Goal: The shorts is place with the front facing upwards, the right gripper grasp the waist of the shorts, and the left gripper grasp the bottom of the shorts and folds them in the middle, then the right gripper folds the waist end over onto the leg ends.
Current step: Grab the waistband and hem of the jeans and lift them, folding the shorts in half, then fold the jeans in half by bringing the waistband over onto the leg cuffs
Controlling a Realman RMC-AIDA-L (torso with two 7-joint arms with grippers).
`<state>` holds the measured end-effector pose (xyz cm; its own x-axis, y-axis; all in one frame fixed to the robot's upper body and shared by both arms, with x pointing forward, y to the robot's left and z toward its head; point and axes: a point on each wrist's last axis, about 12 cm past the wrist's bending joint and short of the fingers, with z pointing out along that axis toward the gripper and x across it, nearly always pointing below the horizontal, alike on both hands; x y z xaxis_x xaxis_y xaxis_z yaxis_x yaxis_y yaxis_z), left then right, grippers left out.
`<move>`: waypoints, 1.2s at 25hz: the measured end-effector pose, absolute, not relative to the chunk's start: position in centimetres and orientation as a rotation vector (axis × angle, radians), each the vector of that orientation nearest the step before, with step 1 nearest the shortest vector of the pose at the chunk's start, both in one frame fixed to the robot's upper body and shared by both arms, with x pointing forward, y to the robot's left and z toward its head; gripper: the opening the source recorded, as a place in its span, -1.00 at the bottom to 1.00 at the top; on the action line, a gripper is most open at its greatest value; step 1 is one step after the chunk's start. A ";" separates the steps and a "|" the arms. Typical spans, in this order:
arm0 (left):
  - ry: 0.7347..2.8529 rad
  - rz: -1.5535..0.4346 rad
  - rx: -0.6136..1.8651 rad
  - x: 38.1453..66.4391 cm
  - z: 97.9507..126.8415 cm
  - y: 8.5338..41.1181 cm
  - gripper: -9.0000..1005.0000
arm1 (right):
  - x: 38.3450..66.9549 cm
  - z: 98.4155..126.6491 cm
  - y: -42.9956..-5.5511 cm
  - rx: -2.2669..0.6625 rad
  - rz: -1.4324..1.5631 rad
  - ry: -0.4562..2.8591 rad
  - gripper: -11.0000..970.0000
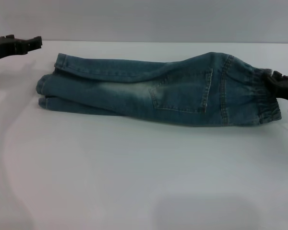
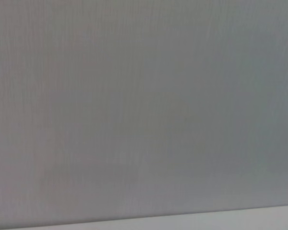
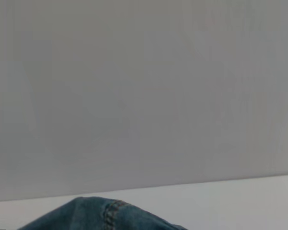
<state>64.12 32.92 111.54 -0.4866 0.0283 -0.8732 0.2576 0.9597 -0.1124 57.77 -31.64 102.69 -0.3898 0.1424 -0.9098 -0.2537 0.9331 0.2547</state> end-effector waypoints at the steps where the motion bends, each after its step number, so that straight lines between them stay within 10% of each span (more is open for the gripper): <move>1: 2.067 -0.280 0.199 64.1 111.5 33.0 0.65 | 57.8 102.6 -31.6 -0.079 0.422 1.929 -0.77; 12: 2.060 -0.291 0.192 63.8 111.3 33.0 0.65 | 57.0 102.6 -33.0 0.035 0.408 1.879 -0.03; 30: 1.936 -0.423 0.285 62.8 111.9 32.1 0.65 | 56.9 108.9 -36.6 -0.108 0.748 1.873 -0.03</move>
<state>62.81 32.10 111.89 -0.3890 0.0033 -0.9212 0.3870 0.9081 -0.1602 56.92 -36.61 108.90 -0.4301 0.2625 -0.8638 -0.4047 0.7993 0.4443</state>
